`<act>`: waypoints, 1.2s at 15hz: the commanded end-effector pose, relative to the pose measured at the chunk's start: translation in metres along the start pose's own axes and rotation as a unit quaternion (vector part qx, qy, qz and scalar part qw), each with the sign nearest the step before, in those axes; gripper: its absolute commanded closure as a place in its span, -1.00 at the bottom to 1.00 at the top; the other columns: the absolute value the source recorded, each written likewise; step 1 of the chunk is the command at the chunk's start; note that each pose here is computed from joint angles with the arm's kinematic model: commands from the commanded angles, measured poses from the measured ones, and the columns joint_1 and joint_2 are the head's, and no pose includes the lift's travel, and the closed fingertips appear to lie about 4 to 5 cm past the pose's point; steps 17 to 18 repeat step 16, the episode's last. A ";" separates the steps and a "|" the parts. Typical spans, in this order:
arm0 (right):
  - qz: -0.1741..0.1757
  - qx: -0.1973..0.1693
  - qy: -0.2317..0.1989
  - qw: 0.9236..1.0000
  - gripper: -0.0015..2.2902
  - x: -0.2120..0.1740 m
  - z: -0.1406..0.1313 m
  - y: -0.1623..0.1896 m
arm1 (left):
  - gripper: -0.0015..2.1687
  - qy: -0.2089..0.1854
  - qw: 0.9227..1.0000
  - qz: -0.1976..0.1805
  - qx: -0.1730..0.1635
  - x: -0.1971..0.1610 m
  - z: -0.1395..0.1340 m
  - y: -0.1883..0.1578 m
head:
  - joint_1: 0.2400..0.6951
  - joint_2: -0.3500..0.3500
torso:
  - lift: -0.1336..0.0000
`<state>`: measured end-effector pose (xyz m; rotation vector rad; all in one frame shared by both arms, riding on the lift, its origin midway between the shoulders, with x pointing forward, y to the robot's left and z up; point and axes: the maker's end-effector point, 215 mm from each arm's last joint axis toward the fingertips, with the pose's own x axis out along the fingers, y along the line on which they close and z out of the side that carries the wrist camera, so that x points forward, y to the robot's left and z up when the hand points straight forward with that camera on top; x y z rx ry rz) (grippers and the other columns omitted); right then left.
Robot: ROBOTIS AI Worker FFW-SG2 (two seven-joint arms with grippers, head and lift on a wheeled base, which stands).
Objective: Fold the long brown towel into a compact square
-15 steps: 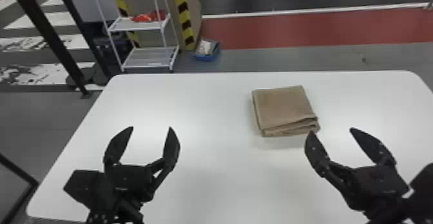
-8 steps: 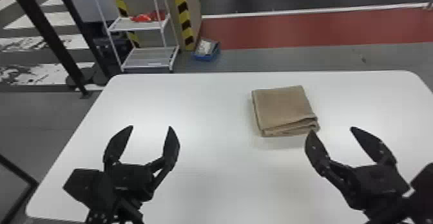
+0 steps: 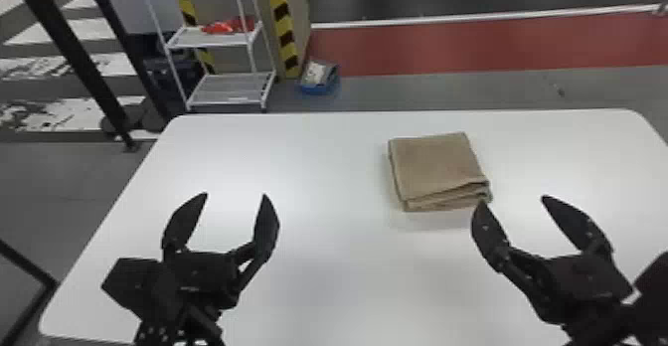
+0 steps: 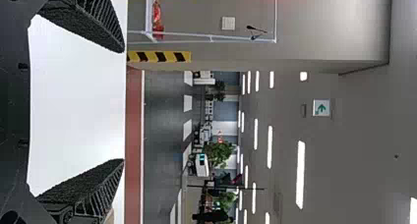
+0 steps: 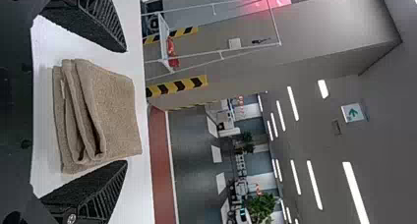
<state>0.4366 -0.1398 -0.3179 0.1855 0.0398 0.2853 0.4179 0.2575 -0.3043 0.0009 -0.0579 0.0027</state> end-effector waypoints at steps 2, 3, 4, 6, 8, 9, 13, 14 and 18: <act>0.001 -0.001 -0.001 1.000 -0.93 0.000 0.001 0.000 | -0.92 0.000 1.000 0.000 0.000 0.000 0.000 0.000 | 1.00 0.44 | -0.79; 0.001 -0.001 -0.001 1.000 -0.93 0.001 0.001 0.001 | -0.92 0.001 1.000 0.001 0.000 0.000 -0.001 0.001 | 1.00 0.44 | -0.79; 0.001 -0.001 -0.001 1.000 -0.93 0.001 0.001 0.001 | -0.92 0.002 1.000 0.000 0.000 -0.001 -0.002 0.001 | 1.00 0.44 | -0.79; 0.001 -0.001 -0.001 1.000 -0.93 0.001 0.001 0.001 | -0.92 0.000 1.000 0.002 0.000 -0.001 0.000 0.001 | 1.00 0.45 | -0.79; 0.001 -0.001 -0.001 1.000 -0.93 0.001 0.001 0.000 | -0.92 0.001 1.000 0.001 0.001 -0.001 -0.001 0.001 | 1.00 0.45 | -0.79; 0.001 -0.001 -0.001 1.000 -0.93 0.001 0.001 0.000 | -0.92 0.002 1.000 0.001 0.000 -0.001 -0.001 0.000 | 1.00 0.45 | -0.79; 0.000 -0.001 -0.002 1.000 -0.93 0.001 0.002 -0.001 | -0.92 0.001 1.000 0.001 0.000 0.000 0.000 0.000 | 1.00 0.44 | -0.79; 0.000 -0.001 -0.003 1.000 -0.93 0.002 0.003 -0.002 | -0.92 0.001 1.000 0.000 0.000 0.000 0.000 0.001 | 1.00 0.44 | -0.79; 0.000 -0.001 -0.004 1.000 -0.93 0.002 0.004 -0.002 | -0.92 0.001 1.000 0.001 0.000 0.000 0.000 0.002 | 1.00 0.44 | -0.79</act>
